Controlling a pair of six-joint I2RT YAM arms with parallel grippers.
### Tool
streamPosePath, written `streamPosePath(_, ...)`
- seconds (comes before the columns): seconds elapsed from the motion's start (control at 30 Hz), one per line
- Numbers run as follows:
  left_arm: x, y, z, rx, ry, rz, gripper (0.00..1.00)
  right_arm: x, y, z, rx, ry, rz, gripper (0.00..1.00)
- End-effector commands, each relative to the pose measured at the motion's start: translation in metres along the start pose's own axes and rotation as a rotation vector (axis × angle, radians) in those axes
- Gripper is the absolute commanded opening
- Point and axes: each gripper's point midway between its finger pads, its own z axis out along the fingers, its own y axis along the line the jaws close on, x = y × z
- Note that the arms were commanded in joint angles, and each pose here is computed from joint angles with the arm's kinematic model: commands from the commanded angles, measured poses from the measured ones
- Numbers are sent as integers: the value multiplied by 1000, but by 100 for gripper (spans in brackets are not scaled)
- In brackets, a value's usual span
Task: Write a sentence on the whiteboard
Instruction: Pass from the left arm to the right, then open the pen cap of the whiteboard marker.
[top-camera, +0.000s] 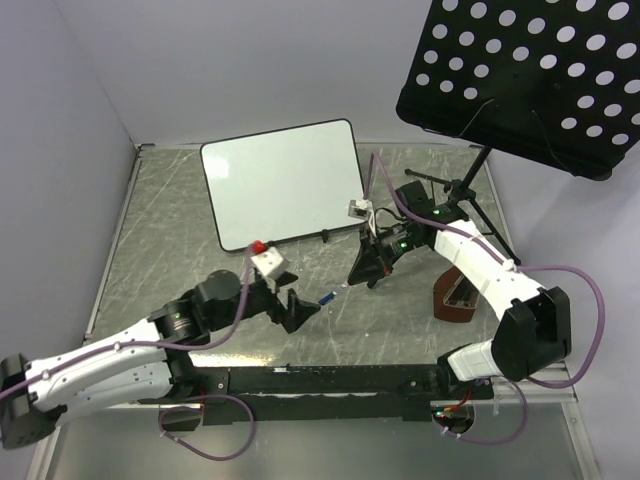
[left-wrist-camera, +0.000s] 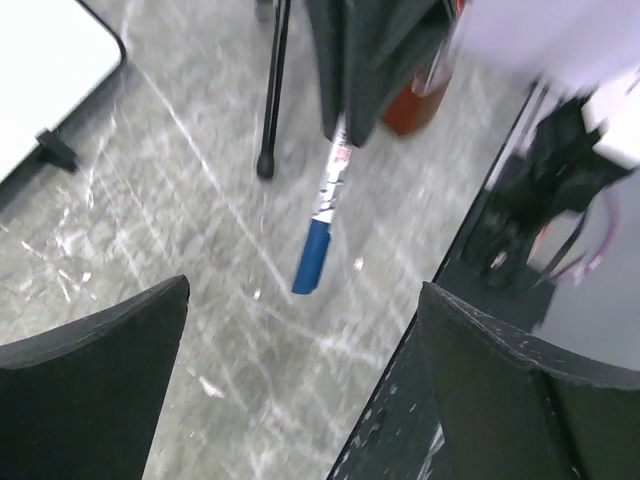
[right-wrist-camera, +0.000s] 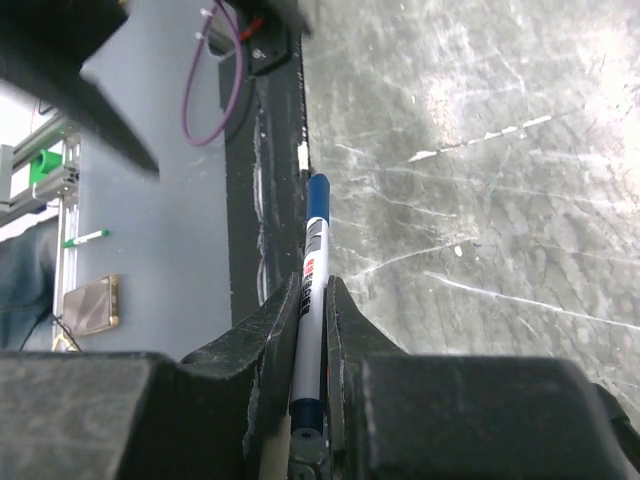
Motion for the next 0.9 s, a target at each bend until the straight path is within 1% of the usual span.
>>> streamPosePath(0.0, -25, -16, -11, 113, -133, -91, 99, -17, 26, -13, -61, -59, -92, 0)
streamPosePath(0.1, -25, -17, -8, 129, -120, -97, 99, -21, 34, -15, -85, -72, -111, 0)
streamPosePath(0.23, -14, -29, 0, 210, -73, -86, 91, -24, 44, -17, -118, -90, -137, 0)
streamPosePath(0.3, -9, -31, 6, 233, -47, -83, 89, -24, 47, -16, -140, -101, -149, 0)
streamPosePath(0.4, -6, -33, 14, 256, -14, -69, 82, -23, 50, -16, -164, -104, -145, 0)
streamPosePath(0.47, -10, -36, 16, 275, -10, -54, 73, -22, 51, -16, -171, -100, -139, 0)
streamPosePath(0.5, -8, -37, 19, 284, 1, -53, 66, -22, 52, -16, -176, -104, -142, 0)
streamPosePath(0.6, -8, -42, 21, 316, 19, -48, 58, -22, 52, -16, -181, -107, -140, 0)
streamPosePath(0.77, -4, -49, 22, 364, 41, -55, 56, -22, 51, -15, -185, -107, -138, 0)
streamPosePath(0.87, -3, -51, 24, 381, 47, -59, 53, -22, 51, -15, -188, -110, -139, 0)
